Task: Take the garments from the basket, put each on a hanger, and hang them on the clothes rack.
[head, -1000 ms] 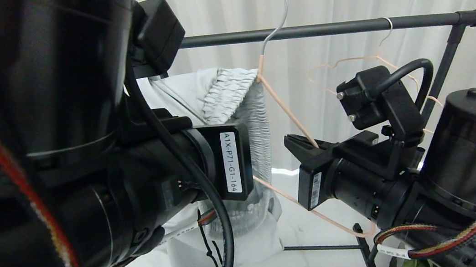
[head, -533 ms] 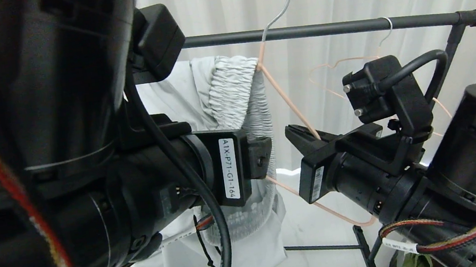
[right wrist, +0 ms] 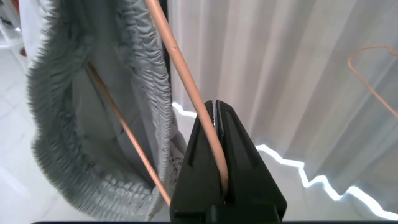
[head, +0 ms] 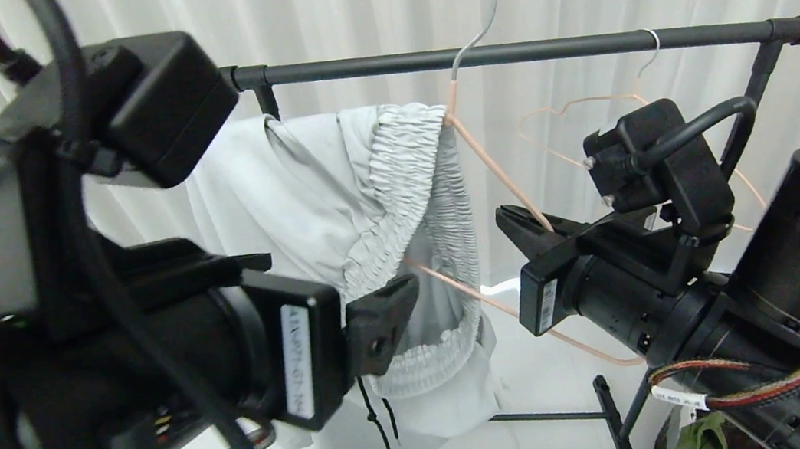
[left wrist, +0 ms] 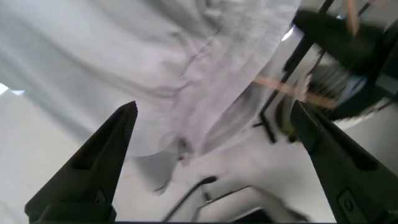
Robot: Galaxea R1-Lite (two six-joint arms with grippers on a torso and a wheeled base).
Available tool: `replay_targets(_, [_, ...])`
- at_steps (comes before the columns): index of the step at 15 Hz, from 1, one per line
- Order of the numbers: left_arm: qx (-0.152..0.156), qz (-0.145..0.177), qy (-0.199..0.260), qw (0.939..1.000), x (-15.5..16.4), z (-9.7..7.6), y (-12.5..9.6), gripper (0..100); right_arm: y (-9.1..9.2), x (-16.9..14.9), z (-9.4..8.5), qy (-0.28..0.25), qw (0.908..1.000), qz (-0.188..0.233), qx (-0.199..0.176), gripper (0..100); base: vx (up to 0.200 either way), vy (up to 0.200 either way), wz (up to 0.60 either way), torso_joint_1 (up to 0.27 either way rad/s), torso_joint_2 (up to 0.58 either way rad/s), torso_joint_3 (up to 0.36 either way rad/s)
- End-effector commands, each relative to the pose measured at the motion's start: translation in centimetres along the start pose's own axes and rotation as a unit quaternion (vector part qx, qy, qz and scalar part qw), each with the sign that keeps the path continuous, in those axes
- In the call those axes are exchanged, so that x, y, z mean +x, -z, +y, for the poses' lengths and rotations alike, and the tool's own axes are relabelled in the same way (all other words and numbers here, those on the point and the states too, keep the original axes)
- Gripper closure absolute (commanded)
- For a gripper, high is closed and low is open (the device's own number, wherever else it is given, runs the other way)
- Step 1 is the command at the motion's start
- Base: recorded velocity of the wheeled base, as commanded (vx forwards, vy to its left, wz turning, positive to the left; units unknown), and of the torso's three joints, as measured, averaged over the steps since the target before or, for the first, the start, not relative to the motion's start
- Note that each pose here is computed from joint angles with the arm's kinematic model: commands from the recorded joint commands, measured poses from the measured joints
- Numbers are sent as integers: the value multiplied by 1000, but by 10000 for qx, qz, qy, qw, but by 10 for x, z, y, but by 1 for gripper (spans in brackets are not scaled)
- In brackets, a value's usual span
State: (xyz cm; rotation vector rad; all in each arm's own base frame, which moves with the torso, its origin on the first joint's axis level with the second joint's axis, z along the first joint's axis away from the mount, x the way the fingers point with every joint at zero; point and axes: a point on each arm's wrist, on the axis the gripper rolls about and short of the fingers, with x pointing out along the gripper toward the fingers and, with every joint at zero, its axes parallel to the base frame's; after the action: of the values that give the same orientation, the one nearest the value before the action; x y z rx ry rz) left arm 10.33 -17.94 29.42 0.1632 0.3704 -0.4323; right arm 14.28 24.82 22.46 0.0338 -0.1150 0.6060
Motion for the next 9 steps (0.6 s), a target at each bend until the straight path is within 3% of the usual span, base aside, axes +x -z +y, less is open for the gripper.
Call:
replay_targets(1, [478, -181, 74, 9987, -32, 27, 18, 0, -2, -6, -10, 61, 10000, -12, -69, 100, 0, 0, 0, 0, 0, 0])
replay_targets(3, [1017, -327, 84, 9942, -49, 42, 27, 0, -5, -13, -17, -59, 9998, -61, -171, 100, 0, 0, 0, 0, 0, 0])
replay_targets(6, [1549, -415, 54, 9870, -54, 46, 26, 0, -6, -21, -23, -67, 9994, -58, -324, 100, 0, 0, 0, 0, 0, 0])
replay_targets(7, [1858, -425, -37, 9817, -53, 48, 24, 0, -5, -26, -25, -69, 9992, -30, -391, 100, 0, 0, 0, 0, 0, 0])
replay_targets(9, [2174, -511, -107, 9747, -53, 52, 18, 0, -8, -32, -31, -30, 9986, 34, -531, 100, 0, 0, 0, 0, 0, 0])
